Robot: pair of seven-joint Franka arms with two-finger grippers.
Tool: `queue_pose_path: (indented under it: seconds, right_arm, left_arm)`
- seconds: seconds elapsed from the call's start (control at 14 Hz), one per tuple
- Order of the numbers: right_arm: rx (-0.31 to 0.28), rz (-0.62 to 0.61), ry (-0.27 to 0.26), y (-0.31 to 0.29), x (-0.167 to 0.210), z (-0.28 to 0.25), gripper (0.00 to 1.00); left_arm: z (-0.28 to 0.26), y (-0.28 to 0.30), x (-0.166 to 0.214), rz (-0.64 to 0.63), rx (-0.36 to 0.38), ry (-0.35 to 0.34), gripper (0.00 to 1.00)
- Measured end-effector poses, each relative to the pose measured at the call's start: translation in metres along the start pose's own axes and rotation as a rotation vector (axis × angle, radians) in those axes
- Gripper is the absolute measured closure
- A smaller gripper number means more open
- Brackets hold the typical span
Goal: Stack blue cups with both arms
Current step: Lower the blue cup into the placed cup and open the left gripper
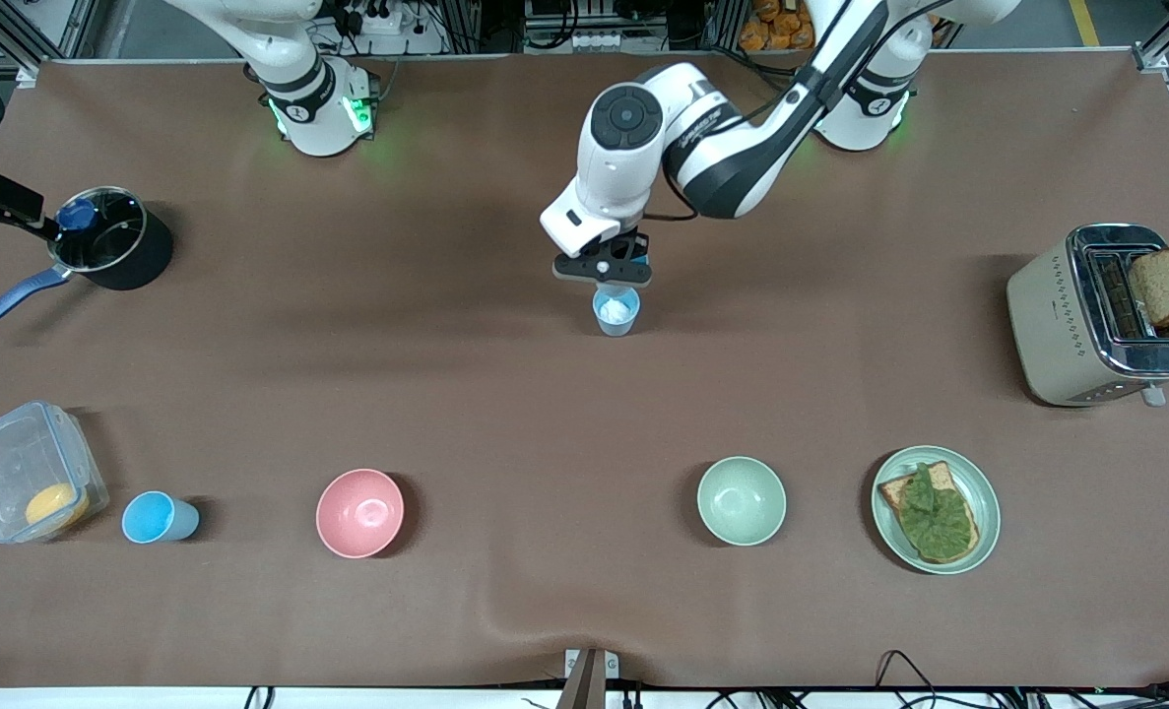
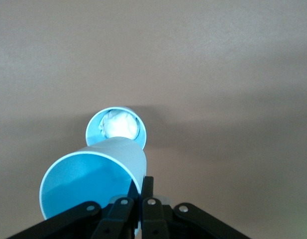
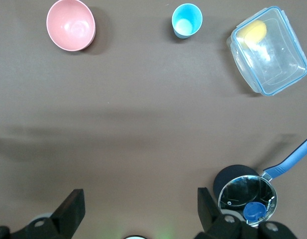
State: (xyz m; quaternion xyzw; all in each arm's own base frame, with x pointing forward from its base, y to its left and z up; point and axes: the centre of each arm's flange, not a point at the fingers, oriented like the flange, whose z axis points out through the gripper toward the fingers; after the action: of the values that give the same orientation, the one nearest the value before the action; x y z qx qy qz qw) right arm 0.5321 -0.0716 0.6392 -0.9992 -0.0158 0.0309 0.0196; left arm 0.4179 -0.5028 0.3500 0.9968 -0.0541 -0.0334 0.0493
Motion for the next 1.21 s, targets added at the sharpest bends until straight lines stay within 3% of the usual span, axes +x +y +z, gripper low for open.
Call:
queue_pose_path:
  seconds: [1.21]
  right_arm:
    - [0.002, -0.011, -0.008, 0.006, -0.001, 0.002, 0.00]
  left_arm:
    - [0.030, -0.008, 0.018, -0.007, -0.004, 0.022, 0.97]
